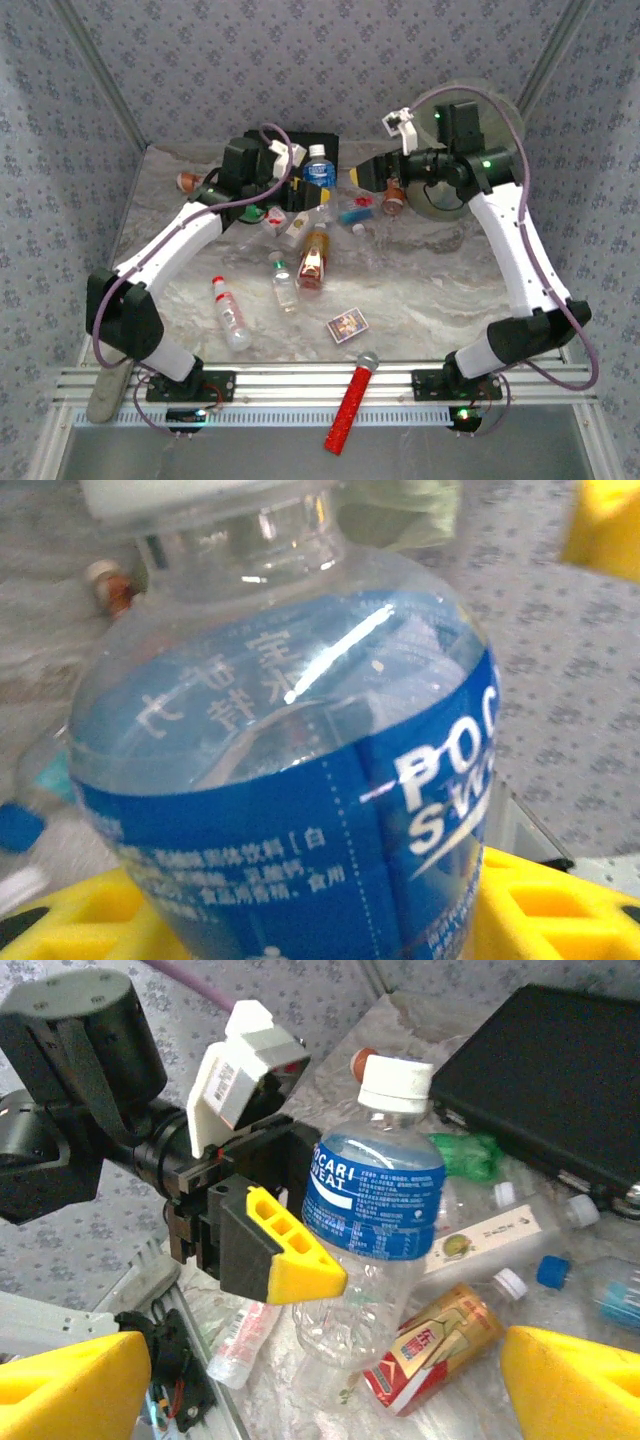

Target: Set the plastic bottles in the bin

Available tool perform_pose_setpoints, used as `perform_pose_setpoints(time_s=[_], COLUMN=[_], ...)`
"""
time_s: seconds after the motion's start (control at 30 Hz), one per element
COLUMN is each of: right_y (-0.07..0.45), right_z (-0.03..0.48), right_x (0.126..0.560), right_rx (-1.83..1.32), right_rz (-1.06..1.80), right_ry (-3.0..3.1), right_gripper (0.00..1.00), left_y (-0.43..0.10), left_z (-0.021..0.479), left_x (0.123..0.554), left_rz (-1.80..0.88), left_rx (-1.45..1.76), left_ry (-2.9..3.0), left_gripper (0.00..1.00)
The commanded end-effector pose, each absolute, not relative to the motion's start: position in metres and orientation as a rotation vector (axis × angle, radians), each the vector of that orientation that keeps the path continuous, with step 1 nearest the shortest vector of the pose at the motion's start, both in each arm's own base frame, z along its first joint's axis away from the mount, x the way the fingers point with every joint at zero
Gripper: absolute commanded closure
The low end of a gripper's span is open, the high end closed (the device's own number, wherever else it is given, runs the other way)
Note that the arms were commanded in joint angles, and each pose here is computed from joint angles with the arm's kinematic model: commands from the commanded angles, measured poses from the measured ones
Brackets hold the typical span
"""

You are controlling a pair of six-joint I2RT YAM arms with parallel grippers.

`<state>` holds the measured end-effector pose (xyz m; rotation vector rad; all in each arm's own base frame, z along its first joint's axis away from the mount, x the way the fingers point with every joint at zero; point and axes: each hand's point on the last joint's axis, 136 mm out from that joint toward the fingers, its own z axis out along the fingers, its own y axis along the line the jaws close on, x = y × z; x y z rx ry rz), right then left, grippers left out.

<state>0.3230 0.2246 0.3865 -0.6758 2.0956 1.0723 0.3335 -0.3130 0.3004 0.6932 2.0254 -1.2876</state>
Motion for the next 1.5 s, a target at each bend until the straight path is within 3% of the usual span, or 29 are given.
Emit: perform_pose_setpoints(time_s=[0.0, 0.4, 0.6, 0.73, 0.87, 1.0, 1.1, 1.47], right_y=[0.24, 0.274, 0.284, 0.283, 0.279, 0.268, 0.248, 0.13], right_z=[0.396, 0.373, 0.371, 0.372, 0.381, 0.391, 0.403, 0.451], right_x=[0.326, 0.357, 0.36, 0.359, 0.358, 0.36, 0.367, 0.425], right_rx=[-0.7, -0.688, -0.684, -0.687, -0.689, -0.685, -0.649, -0.343], right_rz=[1.153, 1.183, 1.234, 1.224, 1.2, 1.144, 1.066, 0.583], right_ry=[2.047, 2.104, 2.112, 2.113, 2.096, 2.085, 2.074, 2.02], right_gripper=[0.08, 0.1, 0.24, 0.4, 0.43, 0.45, 0.47, 0.54], left_y=[-0.327, -0.34, -0.342, -0.34, -0.337, -0.331, -0.32, -0.225], left_z=[0.339, 0.35, 0.351, 0.353, 0.354, 0.353, 0.344, 0.248], left_x=[0.318, 0.314, 0.314, 0.317, 0.322, 0.323, 0.318, 0.312], left_rz=[-1.409, -1.365, -1.349, -1.322, -1.286, -1.244, -1.183, -0.719], left_rx=[0.911, 0.96, 0.962, 0.943, 0.903, 0.851, 0.806, 0.267], left_ry=[1.801, 1.748, 1.742, 1.75, 1.775, 1.85, 1.92, 2.365], left_gripper=[0.5, 0.49, 0.48, 0.47, 0.37, 0.14, 0.02, 0.0])
